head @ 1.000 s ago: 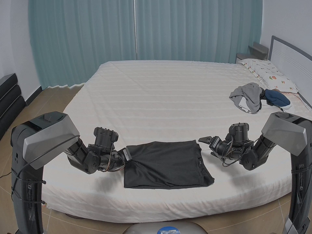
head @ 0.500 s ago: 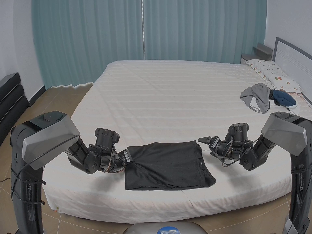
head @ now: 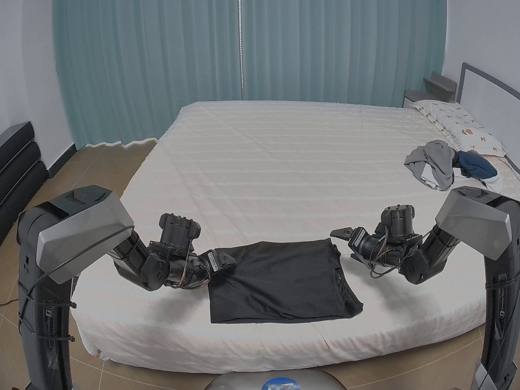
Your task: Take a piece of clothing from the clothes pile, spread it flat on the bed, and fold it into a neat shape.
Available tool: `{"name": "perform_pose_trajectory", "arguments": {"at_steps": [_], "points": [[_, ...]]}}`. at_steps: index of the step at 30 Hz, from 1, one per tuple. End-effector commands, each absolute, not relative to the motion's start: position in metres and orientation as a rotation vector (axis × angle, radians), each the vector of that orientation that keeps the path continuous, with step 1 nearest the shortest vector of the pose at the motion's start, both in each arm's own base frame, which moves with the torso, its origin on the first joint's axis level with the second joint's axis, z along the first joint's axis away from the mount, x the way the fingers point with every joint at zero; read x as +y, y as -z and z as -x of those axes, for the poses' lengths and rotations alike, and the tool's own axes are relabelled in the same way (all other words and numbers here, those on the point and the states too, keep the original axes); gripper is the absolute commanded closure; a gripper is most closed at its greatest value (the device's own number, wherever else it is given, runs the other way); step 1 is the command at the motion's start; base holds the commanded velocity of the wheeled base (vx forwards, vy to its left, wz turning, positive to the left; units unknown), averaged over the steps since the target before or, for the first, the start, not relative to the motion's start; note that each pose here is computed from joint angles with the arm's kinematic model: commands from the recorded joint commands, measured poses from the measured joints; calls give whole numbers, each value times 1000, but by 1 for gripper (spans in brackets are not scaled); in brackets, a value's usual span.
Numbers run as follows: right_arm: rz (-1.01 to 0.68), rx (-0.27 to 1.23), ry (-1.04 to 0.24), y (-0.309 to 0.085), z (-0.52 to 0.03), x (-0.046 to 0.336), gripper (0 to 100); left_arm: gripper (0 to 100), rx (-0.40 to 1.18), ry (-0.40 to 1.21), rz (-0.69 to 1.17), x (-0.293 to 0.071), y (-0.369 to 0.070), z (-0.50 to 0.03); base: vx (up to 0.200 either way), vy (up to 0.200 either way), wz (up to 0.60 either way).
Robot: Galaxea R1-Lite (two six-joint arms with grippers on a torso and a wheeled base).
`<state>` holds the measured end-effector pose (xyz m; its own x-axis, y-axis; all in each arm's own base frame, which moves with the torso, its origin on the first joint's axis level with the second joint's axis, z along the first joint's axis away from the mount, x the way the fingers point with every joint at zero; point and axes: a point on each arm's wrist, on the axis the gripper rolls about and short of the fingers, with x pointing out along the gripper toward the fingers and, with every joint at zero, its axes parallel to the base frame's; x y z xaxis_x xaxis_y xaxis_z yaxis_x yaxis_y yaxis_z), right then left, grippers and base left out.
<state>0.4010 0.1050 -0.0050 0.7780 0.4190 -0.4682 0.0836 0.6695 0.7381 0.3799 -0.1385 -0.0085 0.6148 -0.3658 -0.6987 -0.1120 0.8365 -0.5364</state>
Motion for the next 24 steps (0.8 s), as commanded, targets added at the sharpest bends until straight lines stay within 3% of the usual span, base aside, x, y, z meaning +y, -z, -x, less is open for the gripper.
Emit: {"name": "perform_pose_trajectory", "arguments": {"at_steps": [1, 8, 24], "points": [[-829, 668, -205, 5, -401, 105, 0, 0, 907, 157, 586, -139, 10, -381, 0, 0, 0], [-830, 668, -207, 4, -401, 105, 0, 0, 887, 131, 691, -140, 1, -389, 0, 0, 0], [-809, 647, -251, -22, -392, 110, 0, 0, 812, 99, 716, -128, -23, -389, 0, 0, 0]]}}
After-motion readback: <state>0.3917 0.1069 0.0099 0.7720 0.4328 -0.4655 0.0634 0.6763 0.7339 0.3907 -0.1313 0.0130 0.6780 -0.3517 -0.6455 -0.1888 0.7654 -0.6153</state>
